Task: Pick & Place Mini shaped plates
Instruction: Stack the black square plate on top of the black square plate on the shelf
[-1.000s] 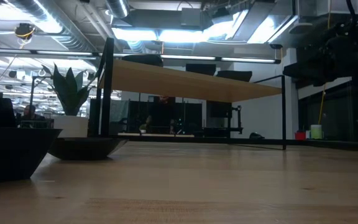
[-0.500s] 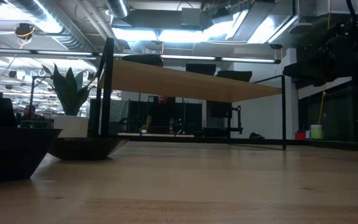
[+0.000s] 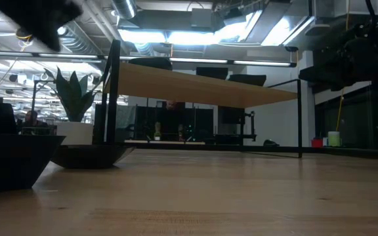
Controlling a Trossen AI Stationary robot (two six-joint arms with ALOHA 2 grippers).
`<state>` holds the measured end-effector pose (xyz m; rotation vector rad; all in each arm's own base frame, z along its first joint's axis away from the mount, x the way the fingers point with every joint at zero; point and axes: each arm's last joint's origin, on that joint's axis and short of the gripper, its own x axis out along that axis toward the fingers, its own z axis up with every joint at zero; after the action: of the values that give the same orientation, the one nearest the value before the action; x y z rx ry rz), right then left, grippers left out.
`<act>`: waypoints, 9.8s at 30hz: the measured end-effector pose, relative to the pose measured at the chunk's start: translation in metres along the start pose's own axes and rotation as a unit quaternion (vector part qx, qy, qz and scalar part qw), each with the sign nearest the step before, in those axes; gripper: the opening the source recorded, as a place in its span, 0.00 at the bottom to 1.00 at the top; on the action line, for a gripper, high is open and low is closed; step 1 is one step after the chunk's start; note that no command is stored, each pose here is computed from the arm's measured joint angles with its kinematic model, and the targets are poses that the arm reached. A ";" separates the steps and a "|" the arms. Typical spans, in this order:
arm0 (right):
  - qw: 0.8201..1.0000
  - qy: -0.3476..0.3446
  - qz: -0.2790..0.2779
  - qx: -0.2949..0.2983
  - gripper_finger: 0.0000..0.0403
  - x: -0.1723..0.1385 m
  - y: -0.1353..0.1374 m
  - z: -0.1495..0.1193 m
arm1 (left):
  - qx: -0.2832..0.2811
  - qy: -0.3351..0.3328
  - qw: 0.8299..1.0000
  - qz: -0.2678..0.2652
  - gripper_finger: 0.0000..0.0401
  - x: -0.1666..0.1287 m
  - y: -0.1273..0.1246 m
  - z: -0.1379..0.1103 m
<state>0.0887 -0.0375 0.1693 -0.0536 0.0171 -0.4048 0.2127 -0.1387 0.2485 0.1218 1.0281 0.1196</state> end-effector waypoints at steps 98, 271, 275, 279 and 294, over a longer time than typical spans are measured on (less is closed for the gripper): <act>1.000 0.000 0.000 0.000 0.38 0.000 0.000 0.000 | 0.092 0.239 0.951 0.174 0.01 0.048 -0.011 -0.040; 1.000 0.000 0.000 -0.001 0.38 0.000 0.000 0.000 | -0.041 -0.211 0.954 0.211 0.32 0.085 0.107 0.132; 1.000 0.000 0.000 -0.001 0.38 0.000 0.000 0.000 | -0.034 -0.205 0.958 0.199 0.32 0.087 0.107 0.131; 1.000 0.000 0.000 -0.001 0.38 0.000 0.000 0.000 | -0.035 -0.195 0.958 0.207 0.32 0.088 0.111 0.129; 1.000 0.000 0.000 -0.001 0.38 0.000 0.000 0.000 | -0.013 -0.184 0.965 0.186 0.19 0.091 0.118 0.128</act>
<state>0.0887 -0.0375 0.1693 -0.0546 0.0177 -0.4041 0.3641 -0.0142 0.2557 0.3030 0.6233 0.4368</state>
